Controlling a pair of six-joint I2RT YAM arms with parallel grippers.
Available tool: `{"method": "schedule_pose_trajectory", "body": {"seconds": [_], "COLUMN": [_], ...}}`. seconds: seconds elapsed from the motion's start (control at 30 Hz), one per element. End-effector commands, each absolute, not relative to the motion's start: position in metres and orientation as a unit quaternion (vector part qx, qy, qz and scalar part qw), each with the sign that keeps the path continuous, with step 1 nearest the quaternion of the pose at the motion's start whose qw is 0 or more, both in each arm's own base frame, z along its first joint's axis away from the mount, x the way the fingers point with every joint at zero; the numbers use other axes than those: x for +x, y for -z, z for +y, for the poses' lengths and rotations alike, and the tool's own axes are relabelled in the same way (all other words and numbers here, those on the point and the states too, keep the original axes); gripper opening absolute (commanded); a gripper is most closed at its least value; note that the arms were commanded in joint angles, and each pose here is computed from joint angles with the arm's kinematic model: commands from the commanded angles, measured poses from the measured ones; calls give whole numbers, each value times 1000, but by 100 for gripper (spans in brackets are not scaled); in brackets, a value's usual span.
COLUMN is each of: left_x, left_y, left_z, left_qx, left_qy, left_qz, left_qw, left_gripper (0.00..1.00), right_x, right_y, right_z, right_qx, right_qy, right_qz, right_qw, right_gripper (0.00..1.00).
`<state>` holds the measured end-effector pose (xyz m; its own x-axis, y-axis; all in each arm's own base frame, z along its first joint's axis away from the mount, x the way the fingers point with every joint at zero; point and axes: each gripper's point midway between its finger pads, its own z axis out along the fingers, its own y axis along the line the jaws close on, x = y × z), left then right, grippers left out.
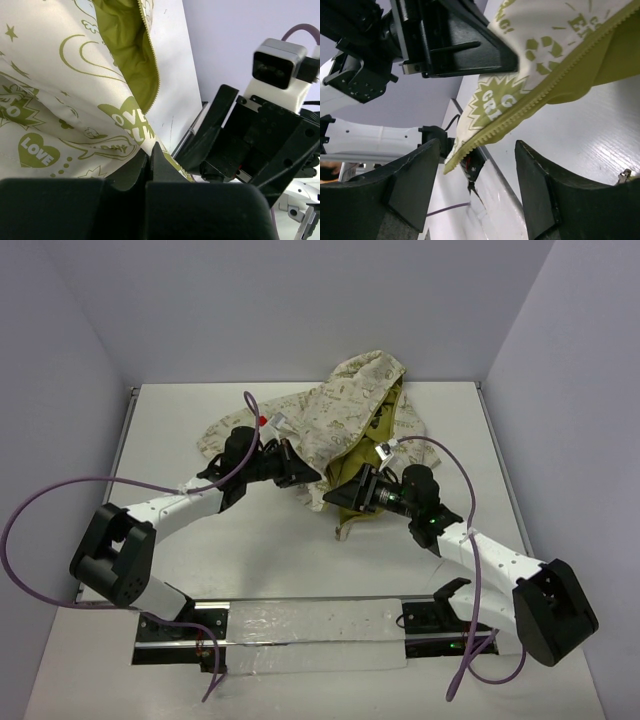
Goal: Zip up the jacket
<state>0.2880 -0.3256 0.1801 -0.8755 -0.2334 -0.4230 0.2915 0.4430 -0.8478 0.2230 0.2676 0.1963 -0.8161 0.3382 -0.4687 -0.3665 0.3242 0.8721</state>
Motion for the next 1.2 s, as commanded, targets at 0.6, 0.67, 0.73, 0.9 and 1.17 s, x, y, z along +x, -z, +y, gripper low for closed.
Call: {"method": "schedule_pose_trajectory", "body": {"seconds": [0.6,0.67,0.73,0.9,1.17], "left_x": [292,293,294,297,257], "left_y": [-177,-175,-180,-204,-240], "left_z": [-312,-304,-290,-254,-260], "left_qx": [10,3,2,-19,48], "left_qy": [494,476,460,441,548], "left_qz": [823,833,837,826,748], "left_qw": [279,281,298,351,370], "left_gripper": [95,99,99,96,83], "right_x": [229,232,237,246,250], "right_y": [-211,-210,-209,-211,-220], "right_z": [285,285,285,288,297], "right_qx": [-28,-30,-38,-53,-73], "right_qy": [-580,-572,-558,-543,-555], "right_qz": [748,752,758,762,754], "right_qw": [323,328,336,348,344], "right_gripper": [0,0,0,0,0]}}
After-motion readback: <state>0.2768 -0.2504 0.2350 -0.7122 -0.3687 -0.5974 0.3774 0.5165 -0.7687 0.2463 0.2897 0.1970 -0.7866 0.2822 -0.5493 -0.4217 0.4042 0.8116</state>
